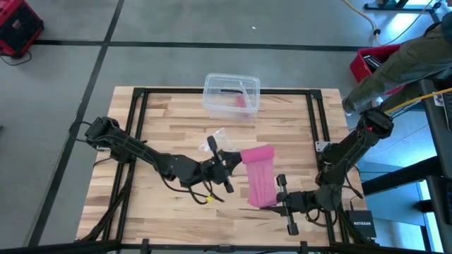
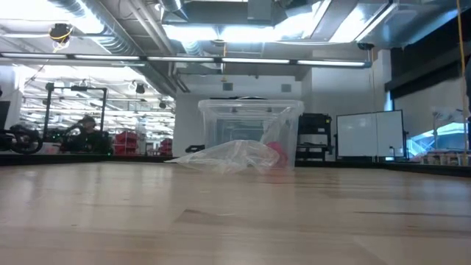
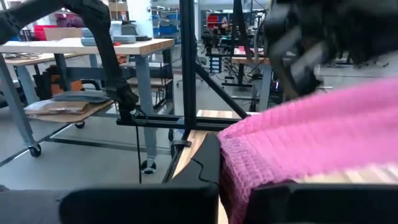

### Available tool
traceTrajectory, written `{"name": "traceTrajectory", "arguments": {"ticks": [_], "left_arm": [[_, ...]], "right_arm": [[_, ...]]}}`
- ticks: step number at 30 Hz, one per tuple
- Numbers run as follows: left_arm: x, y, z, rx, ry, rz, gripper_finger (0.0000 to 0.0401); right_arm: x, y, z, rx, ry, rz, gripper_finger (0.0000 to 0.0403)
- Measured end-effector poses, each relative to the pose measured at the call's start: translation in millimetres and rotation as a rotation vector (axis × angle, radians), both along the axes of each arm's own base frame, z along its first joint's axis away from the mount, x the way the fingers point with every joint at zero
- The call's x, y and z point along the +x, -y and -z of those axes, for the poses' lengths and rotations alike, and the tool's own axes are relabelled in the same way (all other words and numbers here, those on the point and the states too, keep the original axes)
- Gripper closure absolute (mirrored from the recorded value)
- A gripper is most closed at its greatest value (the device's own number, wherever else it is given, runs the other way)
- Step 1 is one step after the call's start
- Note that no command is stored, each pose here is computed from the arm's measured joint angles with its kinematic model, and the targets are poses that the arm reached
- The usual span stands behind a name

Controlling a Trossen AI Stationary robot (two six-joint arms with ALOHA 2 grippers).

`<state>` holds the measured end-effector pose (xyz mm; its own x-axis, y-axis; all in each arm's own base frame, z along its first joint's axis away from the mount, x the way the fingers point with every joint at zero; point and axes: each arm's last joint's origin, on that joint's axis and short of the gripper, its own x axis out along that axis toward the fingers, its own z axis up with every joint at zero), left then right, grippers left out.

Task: Roll bandage
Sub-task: Roll the pink bandage

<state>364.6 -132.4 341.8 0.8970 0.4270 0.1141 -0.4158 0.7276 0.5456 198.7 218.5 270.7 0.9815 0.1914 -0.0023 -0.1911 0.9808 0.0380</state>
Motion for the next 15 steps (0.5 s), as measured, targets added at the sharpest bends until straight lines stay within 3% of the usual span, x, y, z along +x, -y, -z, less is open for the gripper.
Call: {"name": "traceTrajectory", "arguments": {"ticks": [15], "left_arm": [[26, 3, 46, 0.057, -0.121, -0.025, 0.038]], "right_arm": [[5, -17, -63, -0.107, -0.02, -0.003, 0.0397]]}}
